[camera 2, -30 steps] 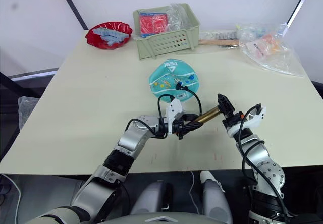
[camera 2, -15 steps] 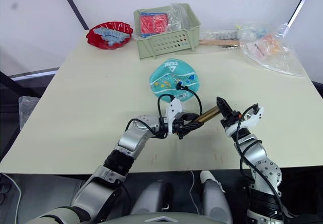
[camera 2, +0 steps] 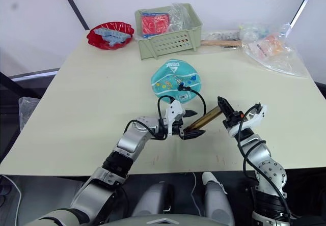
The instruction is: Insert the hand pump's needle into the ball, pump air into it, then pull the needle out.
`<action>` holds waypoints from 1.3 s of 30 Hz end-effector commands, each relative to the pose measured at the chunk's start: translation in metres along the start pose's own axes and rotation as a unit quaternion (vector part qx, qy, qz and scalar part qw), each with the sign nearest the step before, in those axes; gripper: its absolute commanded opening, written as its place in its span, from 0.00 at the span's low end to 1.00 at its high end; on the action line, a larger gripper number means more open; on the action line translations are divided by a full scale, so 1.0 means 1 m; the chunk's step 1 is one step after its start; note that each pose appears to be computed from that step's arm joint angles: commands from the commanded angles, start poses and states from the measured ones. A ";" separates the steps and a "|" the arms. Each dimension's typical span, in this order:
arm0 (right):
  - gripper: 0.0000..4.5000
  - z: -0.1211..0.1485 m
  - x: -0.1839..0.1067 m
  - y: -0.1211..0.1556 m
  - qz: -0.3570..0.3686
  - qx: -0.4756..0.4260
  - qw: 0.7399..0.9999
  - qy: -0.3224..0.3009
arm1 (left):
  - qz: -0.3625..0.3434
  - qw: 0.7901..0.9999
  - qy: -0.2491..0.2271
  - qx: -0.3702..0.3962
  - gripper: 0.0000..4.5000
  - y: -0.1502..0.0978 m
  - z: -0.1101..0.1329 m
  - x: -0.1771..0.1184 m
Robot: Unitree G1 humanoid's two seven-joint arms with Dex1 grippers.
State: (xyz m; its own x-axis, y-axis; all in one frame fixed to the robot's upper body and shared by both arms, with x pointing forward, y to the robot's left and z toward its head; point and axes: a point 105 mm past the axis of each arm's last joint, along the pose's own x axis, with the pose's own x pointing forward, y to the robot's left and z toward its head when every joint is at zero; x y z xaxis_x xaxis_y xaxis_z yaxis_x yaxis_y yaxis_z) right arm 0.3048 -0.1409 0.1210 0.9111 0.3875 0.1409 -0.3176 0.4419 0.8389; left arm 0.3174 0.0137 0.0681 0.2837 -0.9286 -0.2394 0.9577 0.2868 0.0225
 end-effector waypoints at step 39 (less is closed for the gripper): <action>0.46 -0.042 -0.001 0.098 0.269 -0.350 0.887 0.132 | -0.085 0.993 0.084 -0.024 0.98 -0.016 -0.036 -0.042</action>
State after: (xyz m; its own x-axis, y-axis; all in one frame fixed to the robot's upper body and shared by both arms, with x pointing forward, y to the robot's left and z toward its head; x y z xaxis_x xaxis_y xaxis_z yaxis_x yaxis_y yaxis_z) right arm 0.2682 -0.0670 0.1642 0.5479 0.8222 0.1542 -0.8323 0.5173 0.1992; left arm 0.2891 0.0595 0.0389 0.1019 -0.9012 -0.4213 0.9846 0.1519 -0.0869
